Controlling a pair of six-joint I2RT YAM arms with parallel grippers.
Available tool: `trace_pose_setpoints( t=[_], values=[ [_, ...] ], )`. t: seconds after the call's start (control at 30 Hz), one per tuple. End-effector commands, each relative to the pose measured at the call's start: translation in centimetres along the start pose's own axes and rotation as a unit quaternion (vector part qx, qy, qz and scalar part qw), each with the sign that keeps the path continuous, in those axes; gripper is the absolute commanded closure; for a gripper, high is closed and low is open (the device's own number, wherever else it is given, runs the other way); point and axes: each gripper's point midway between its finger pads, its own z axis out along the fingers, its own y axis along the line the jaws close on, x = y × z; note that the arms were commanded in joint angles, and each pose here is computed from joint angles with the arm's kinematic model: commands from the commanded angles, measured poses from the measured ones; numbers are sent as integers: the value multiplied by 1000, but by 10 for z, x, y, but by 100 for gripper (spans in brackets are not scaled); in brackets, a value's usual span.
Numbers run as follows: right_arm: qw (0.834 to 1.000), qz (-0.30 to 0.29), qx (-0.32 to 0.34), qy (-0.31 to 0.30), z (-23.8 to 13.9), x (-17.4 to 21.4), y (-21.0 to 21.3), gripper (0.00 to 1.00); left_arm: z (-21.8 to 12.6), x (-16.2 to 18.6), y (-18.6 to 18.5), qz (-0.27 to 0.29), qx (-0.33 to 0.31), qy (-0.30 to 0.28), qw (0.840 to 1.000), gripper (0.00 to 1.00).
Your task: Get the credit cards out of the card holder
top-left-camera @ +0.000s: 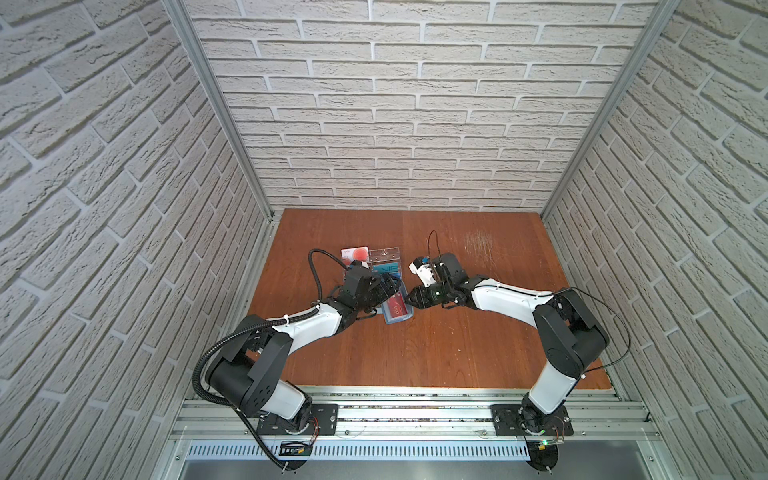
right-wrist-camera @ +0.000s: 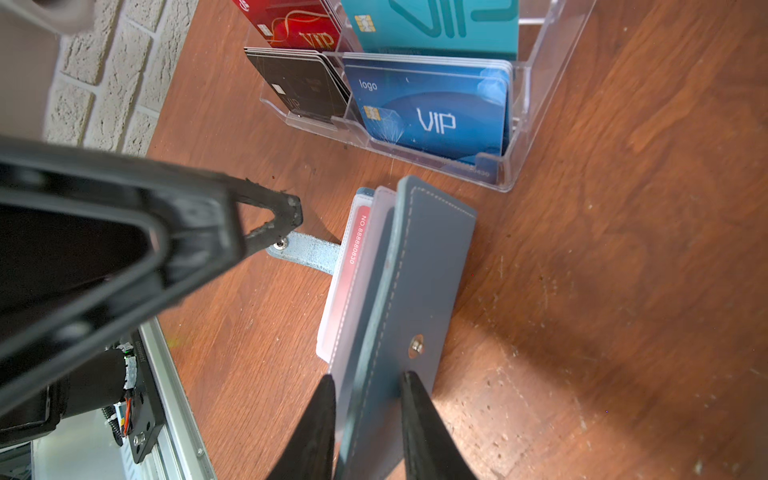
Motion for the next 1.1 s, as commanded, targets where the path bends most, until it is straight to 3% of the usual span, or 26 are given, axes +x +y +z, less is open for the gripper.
trace_pose_setpoints(
  t=[0.0, 0.3, 0.4, 1.07],
  values=[
    [1000, -8, 7, -11, -2, -9, -2, 71, 0, -8, -26, -5, 41, -9, 999, 2],
    [999, -1, 21, -29, -15, -14, -8, 68, 13, -3, -34, -30, 63, 5, 998, 2],
    [998, -1, 43, -37, -22, -16, -15, 62, 18, 0, -33, -30, 57, 8, 998, 2],
    [996, 12, 78, -31, -29, -14, -28, 47, 39, 2, -45, -50, 64, 7, 997, 2]
  ],
)
